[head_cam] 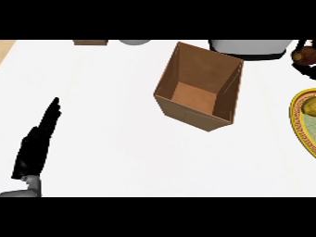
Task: Pick the sweet potato from the plate and place it in the cardboard box
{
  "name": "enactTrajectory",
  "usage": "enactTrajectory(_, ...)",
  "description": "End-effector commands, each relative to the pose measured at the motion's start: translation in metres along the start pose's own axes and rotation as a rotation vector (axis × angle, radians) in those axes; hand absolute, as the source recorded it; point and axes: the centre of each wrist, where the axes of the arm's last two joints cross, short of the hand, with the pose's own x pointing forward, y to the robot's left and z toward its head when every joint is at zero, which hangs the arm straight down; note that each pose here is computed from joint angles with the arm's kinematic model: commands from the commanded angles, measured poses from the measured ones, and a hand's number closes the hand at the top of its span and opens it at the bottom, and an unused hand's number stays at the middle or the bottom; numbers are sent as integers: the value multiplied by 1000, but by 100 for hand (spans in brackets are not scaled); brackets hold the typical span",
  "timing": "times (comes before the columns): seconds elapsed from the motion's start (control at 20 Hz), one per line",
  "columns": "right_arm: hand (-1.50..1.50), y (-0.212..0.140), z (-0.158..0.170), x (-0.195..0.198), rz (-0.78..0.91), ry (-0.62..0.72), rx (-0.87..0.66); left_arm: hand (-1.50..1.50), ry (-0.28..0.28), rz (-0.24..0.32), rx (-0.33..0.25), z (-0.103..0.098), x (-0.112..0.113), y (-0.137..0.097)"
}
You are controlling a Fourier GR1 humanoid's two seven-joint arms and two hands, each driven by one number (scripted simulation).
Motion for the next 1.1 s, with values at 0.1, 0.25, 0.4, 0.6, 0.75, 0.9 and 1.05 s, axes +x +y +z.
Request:
enactTrajectory(0.1, 150, 2, -44, 31, -172, -160, 67, 0, 21, 5, 13, 0, -12, 5)
enactTrajectory(0.25, 150, -29, -67, 61, -151, -130, 94, 0, 31, -12, 7, 0, -13, 20)
enactTrajectory(0.4, 150, 33, -96, 85, -141, -145, 115, 0, 2, 16, 29, 9, -13, 5)
enactTrajectory(0.6, 150, 40, -116, 112, -142, -103, 146, 0, 0, 5, 1, -1, -4, 8)
enactTrajectory(0.75, 150, 68, -133, 133, -135, -86, 189, 0, 12, -4, 13, 7, -7, 14)
enactTrajectory(0.9, 150, 83, -157, 148, -114, -49, 239, 0, -2, 17, -14, 1, -8, 1)
enactTrajectory(1.05, 150, 121, -140, 141, -92, -38, 284, 0, -7, 3, 3, 9, 11, -2)
